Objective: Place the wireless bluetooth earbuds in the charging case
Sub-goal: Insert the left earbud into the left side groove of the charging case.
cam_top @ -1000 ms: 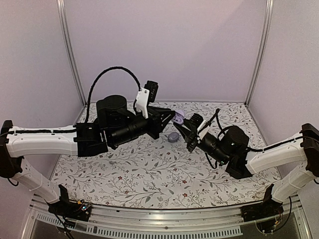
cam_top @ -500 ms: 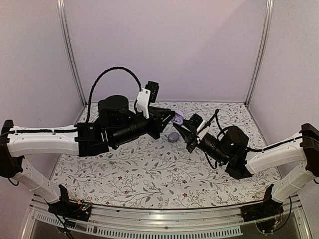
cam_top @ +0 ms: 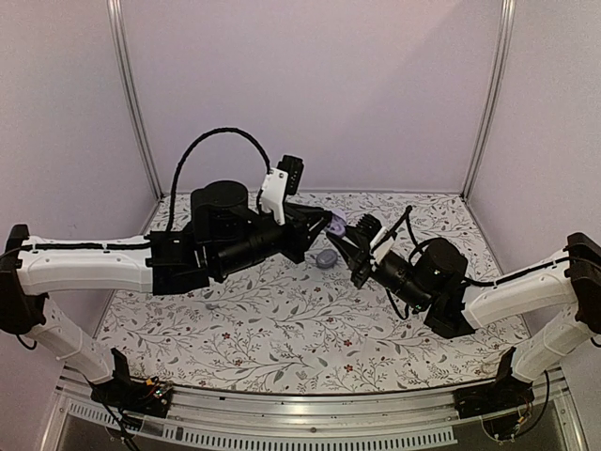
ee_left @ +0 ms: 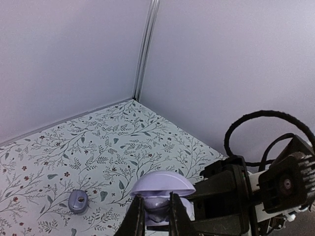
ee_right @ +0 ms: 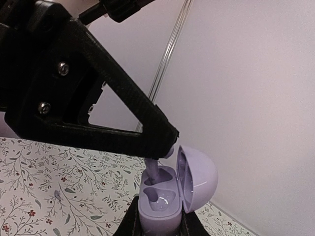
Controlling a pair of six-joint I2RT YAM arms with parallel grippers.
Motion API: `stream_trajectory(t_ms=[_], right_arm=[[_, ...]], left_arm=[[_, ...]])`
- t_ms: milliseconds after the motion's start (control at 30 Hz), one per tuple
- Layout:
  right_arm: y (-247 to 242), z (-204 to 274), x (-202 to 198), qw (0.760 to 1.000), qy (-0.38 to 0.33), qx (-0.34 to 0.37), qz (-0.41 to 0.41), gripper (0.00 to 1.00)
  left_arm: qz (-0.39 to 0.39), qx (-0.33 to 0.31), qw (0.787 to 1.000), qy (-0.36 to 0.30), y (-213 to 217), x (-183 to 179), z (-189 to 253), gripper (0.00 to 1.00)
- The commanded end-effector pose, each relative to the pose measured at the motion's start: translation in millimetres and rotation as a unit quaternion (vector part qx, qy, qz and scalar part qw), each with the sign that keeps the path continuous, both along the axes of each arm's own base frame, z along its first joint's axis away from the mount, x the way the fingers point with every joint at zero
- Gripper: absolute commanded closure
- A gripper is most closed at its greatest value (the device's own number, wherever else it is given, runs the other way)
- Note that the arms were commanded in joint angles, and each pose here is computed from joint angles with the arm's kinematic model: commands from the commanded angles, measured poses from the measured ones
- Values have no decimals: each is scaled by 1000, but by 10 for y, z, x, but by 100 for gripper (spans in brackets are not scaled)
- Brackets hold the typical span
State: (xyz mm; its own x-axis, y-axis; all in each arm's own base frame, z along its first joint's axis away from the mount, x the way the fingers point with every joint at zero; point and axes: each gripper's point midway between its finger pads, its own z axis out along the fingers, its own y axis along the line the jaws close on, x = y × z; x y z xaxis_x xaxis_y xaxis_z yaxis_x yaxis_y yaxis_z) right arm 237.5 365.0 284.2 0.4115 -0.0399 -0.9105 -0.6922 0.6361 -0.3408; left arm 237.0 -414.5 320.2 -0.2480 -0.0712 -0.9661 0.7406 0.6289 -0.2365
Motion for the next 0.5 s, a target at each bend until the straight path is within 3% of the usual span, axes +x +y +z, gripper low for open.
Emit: stream_trajectory(t_ms=[0, 467], right_arm=[[7, 229, 2, 999, -9, 38, -6, 100], [-3, 167, 95, 999, -11, 21, -35, 100]], left_arm=[[3, 17, 1000, 13, -71, 8, -86, 92], [-1, 27, 999, 29, -86, -5, -155, 95]])
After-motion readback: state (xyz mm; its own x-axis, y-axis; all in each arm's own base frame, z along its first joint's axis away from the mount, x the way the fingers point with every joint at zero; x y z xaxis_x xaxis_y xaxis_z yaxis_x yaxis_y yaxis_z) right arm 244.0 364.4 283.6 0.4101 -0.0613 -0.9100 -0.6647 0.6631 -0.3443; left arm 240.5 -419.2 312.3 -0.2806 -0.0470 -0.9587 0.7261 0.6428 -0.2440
